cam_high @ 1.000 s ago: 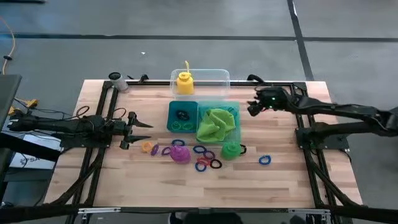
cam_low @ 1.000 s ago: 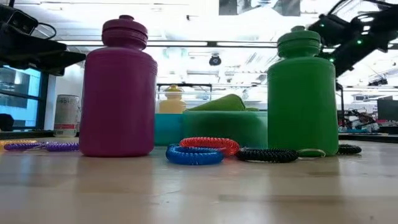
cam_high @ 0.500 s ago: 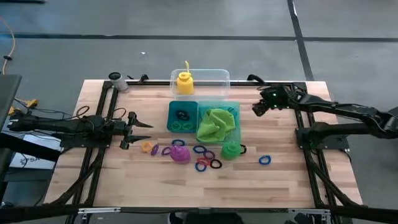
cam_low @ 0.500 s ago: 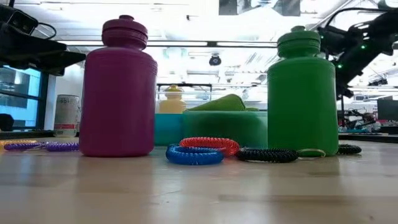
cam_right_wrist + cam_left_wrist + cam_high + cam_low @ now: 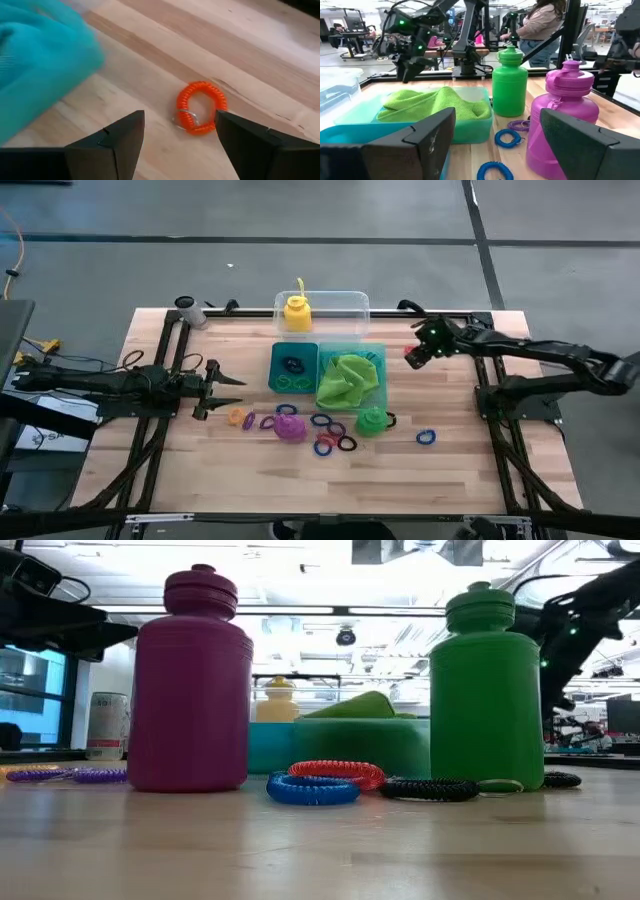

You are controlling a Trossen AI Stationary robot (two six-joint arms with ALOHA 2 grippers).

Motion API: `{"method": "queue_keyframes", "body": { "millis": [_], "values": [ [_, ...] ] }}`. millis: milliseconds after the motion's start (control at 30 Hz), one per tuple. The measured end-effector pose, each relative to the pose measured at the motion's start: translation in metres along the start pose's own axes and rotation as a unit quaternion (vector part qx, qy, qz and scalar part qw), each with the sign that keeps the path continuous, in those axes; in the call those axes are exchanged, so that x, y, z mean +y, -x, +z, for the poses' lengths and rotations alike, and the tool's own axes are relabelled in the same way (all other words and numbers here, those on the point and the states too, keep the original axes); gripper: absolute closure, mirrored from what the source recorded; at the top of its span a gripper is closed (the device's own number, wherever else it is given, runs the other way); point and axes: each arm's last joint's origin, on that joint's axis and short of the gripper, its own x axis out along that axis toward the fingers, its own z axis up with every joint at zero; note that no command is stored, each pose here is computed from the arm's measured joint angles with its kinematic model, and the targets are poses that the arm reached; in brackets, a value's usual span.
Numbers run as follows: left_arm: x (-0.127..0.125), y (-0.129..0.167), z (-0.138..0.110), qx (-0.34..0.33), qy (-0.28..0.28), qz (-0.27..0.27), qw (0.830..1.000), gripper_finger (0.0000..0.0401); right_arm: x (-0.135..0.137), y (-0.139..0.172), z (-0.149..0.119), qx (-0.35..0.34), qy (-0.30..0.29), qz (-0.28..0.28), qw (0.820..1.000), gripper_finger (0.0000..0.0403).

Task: Pick & Place Sports Items
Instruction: Put top orange spring keychain into the blue bin

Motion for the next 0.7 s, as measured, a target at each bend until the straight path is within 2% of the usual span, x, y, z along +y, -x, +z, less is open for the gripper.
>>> {"method": "queue_keyframes", "body": {
  "millis": [300,467,700],
  "values": [
    [0.0,0.0,0.0,0.0,0.0,0.0,1.0,0.0165,-0.009,-0.025,0.0,0.03,-0.008,-0.014,0.999,0.021],
    [0.0,0.0,0.0,0.0,0.0,0.0,1.0,0.0165,-0.011,-0.036,0.0,0.04,-0.002,0.007,0.999,0.021],
    [0.0,0.0,0.0,0.0,0.0,0.0,1.0,0.0165,-0.012,-0.051,-0.003,0.06,-0.002,0.008,0.998,0.021]
  ]
}}
